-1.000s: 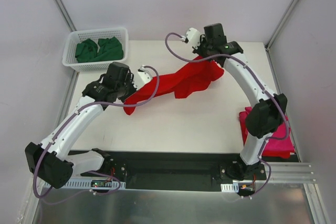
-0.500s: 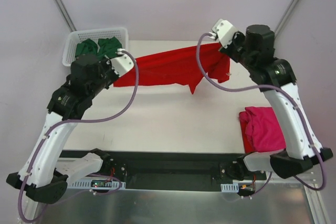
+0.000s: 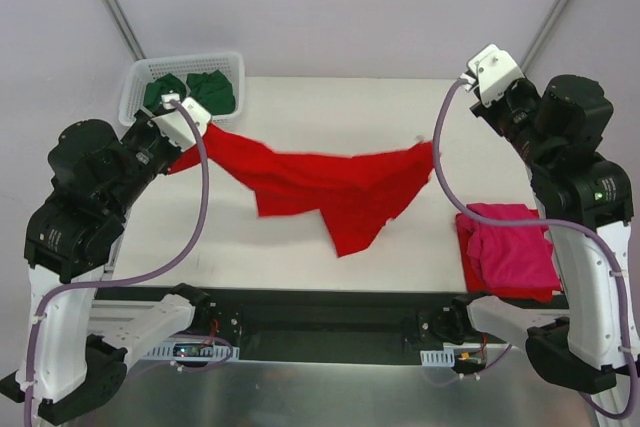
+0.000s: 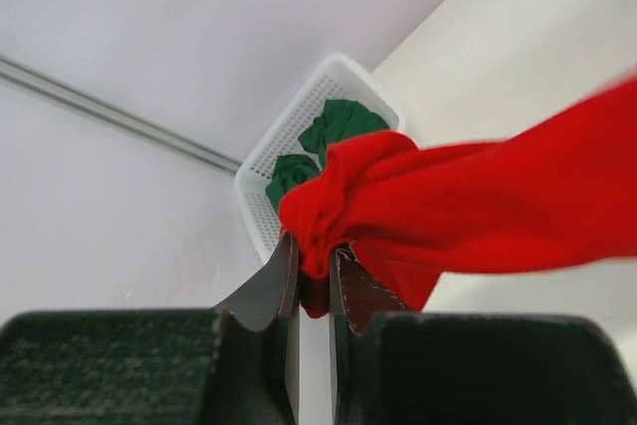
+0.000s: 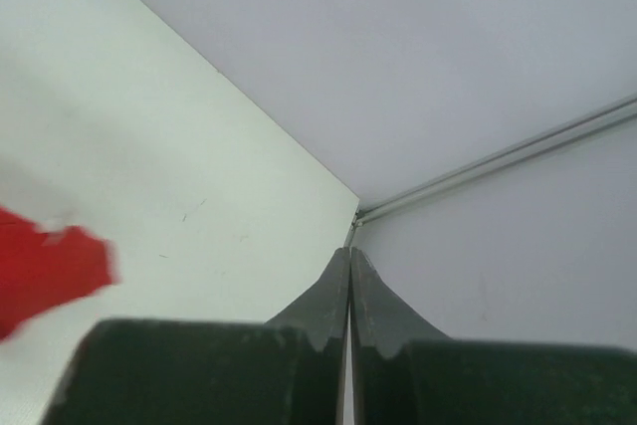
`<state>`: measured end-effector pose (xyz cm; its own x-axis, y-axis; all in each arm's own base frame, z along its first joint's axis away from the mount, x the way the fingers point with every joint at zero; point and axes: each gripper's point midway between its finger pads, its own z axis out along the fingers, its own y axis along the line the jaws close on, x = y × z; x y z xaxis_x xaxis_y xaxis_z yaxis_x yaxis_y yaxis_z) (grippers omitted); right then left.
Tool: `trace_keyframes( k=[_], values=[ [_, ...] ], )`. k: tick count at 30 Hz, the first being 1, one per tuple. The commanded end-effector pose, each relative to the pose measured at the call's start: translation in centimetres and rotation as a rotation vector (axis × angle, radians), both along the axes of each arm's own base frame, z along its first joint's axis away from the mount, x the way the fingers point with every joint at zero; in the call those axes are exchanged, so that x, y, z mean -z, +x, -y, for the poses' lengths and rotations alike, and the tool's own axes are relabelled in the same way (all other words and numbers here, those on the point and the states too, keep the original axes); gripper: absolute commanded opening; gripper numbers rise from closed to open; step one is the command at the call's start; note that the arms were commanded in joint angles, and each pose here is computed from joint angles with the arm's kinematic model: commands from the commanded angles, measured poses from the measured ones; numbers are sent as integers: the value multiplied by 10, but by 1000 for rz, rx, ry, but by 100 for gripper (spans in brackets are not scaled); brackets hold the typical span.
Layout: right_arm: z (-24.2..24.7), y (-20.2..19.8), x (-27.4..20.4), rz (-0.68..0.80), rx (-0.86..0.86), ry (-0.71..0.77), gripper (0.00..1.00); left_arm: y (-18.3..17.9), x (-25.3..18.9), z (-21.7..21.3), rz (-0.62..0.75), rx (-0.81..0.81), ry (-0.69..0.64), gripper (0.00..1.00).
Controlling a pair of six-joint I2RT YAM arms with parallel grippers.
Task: Fold and stack the t-shirts
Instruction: Flatten out the tshirt
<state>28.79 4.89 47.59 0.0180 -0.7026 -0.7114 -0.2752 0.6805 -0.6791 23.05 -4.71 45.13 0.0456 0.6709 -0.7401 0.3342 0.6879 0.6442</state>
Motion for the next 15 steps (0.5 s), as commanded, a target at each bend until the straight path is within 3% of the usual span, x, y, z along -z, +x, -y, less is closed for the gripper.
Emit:
trace_keyframes(
  k=[1,8,12,15],
  values=[
    [7,15,8,-12,59,-27,1,15,4,-2,-19,-35,29,0],
    [-19,91,77,-185,42,-32,1,94,62,28,-151,-9,120,0],
    [-43,122,118,-310,0,40,1,122,51,43,-143,24,106,0],
    [-54,146,139,-355,6,76,1,153,24,49,-59,13,136,0]
  ],
)
